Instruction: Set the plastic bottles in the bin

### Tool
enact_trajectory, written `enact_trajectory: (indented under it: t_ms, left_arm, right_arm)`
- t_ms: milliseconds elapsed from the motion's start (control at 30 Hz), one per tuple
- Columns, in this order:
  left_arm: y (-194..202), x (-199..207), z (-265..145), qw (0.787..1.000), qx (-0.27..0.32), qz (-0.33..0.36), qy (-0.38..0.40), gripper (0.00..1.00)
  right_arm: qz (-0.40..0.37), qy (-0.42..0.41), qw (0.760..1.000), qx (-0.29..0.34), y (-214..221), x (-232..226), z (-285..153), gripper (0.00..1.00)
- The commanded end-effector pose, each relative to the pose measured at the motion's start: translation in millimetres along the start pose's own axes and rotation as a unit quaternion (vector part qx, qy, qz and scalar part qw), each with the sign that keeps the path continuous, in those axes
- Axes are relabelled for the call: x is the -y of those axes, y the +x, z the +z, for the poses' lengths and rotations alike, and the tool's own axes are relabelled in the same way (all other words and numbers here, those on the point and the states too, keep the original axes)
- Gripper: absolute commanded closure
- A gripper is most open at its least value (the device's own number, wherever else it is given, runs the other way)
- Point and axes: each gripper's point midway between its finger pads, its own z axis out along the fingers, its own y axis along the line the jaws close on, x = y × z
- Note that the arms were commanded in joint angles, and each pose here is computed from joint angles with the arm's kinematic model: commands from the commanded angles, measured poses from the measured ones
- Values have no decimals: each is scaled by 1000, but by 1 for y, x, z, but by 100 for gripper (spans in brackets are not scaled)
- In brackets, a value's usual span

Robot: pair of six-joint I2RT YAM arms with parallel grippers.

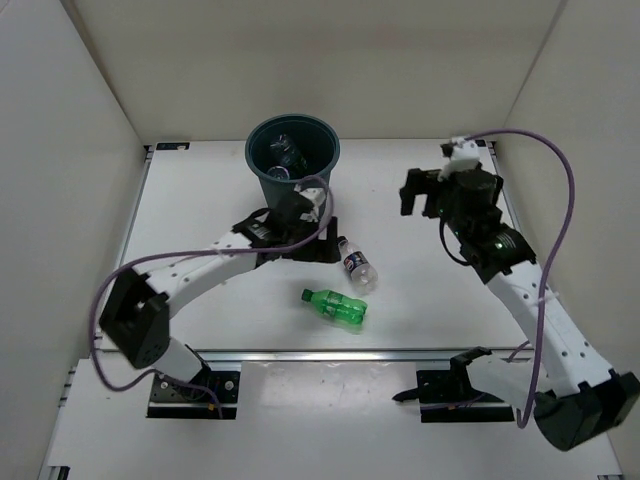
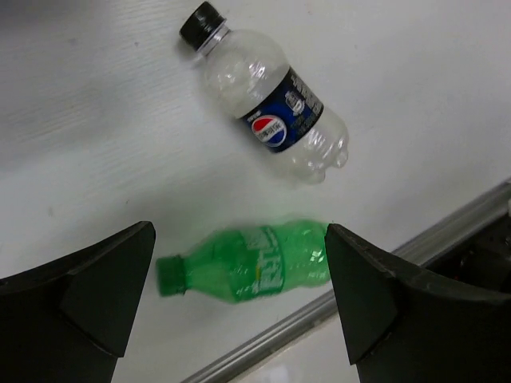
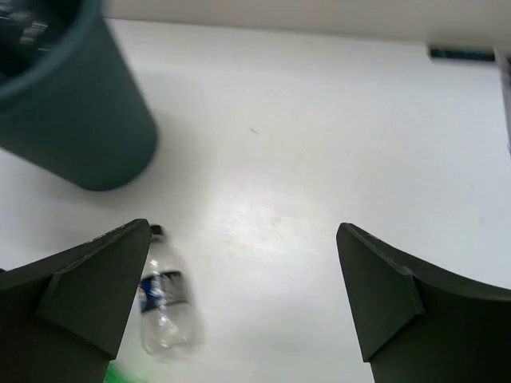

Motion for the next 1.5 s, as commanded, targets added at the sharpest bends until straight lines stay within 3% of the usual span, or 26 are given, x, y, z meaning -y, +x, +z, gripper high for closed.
enact_trajectory:
  t_ms: [0,167,367,567,633,733,833,967,1100,1233,1400,1467]
  left_arm:
    - [-26,24,31,999,23,-12,-40,1]
    - [-24,27,91,994,-3,-27,-104,2]
    - [-12,24,120,985,-36,-7,-169,1]
    - [0,22,144,985,-49,-23,-164,2]
    - [0,22,151,983,-55,-10,-173,9]
    - [-12,32,148,986,-55,-7,-159,37]
    - [-37,54,129,992,-26,0,-120,46]
    - [-107,110,61,998,60,26,-15,49]
    - [-198,149,-41,975,212,52,36,49]
    - [-270,116,-117,935,355,18,15,55]
    - [-320,45,-133,894,446,-46,-17,53]
    - [-334,14,-119,891,448,-62,-42,56]
  right_arm:
    - [57,88,994,-13,26,48,-27,1]
    - [84,137,987,-30,54,86,-59,0]
    - [77,210,974,-46,77,126,-87,1]
    - [70,218,971,-60,94,129,-93,0]
    - [69,221,971,-65,98,129,-96,1]
    - [68,233,968,-61,97,132,-99,1]
    - [66,228,970,-50,90,131,-98,1]
    - [69,218,973,-41,86,128,-92,0]
    - [68,195,978,-32,80,119,-84,1]
    - [74,155,985,-27,82,102,-73,1]
    - [58,76,995,-26,87,65,-62,1]
    - [35,6,999,-26,88,34,-53,1]
